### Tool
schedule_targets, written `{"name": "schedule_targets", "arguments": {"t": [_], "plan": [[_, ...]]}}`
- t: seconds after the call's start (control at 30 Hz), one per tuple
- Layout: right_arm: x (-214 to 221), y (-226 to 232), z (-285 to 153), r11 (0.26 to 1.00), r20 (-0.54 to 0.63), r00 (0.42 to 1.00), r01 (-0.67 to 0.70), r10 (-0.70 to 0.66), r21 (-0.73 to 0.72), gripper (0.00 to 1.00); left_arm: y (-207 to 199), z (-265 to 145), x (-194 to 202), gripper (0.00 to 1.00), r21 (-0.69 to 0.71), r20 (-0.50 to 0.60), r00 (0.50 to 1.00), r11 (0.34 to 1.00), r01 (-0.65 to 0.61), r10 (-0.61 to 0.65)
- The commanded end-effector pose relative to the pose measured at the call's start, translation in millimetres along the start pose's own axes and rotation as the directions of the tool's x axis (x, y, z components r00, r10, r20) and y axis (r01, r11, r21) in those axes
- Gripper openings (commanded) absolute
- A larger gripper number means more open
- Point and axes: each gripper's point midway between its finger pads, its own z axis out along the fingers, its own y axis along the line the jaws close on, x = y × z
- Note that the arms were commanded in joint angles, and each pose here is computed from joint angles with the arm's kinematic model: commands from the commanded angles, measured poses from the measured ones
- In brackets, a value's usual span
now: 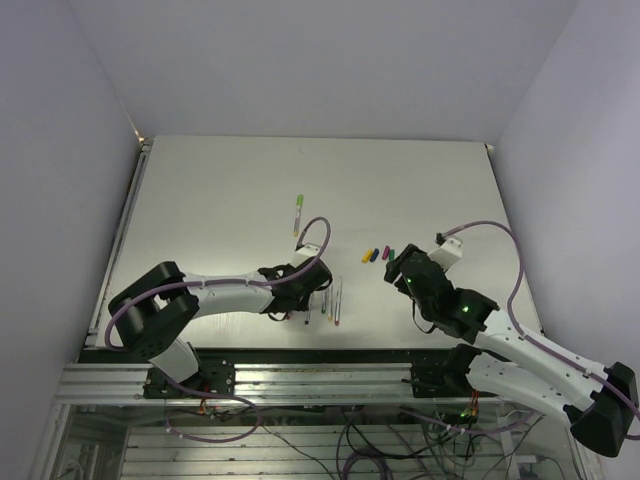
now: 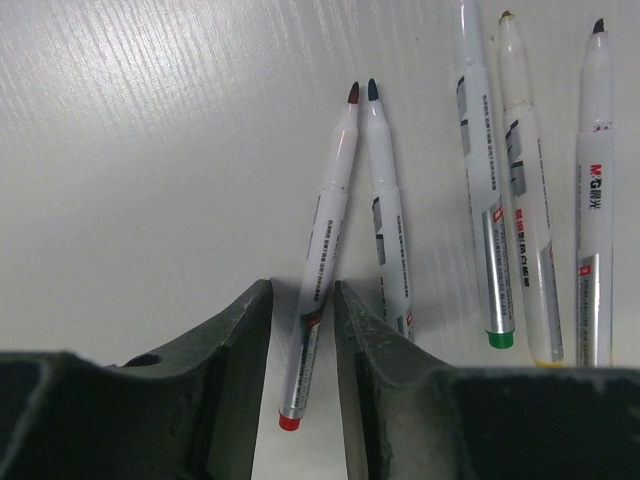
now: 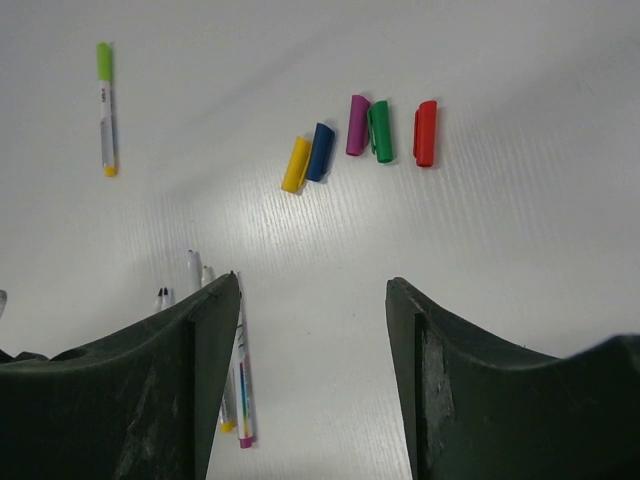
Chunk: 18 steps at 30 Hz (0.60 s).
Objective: Insert the pens into the pen caps
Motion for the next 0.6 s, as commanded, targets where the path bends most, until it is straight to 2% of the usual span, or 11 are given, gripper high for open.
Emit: {"name": "schedule_targets", "arguments": {"t": [0.0, 0.07, 0.1, 0.33, 0.57], "plan": [[-12.1, 5.5, -7.0, 0.999, 0.017, 0.999, -0.031, 0.031, -0.014, 0.6, 19.5, 1.7, 80.6, 0.3, -0.008, -0.287, 0.955, 0.997, -0.076, 0.07], [-12.6, 5.8, -8.1, 0.999, 0.015, 0.999, -0.031, 0.031, -0.016, 0.6, 17.8, 1.7, 83.2, 0.09, 0.001, -0.302, 0.95, 0.997, -0.078, 0.075], [-12.8, 6.1, -8.7, 0.999, 0.014, 0.999, -0.028, 0.028, -0.019, 0.6, 16.8, 2.0, 84.7, 0.07, 0.007, -0.31, 0.947, 0.997, -0.081, 0.079], [-14.7, -3.8, -10.5, 1.0, 0.016, 1.0, 0.01, -0.01, 0.029, 0.58, 10.5, 6.5, 81.8, 0.07, 0.034, -0.298, 0.951, 0.997, -0.073, 0.08], [-18.4, -23.2, -5.4, 0.981, 0.024, 0.995, 0.096, -0.101, 0.167, 0.47, 6.0, -1.7, 31.1, 0.07, 0.081, -0.164, 0.986, 0.996, -0.025, 0.038]]}}
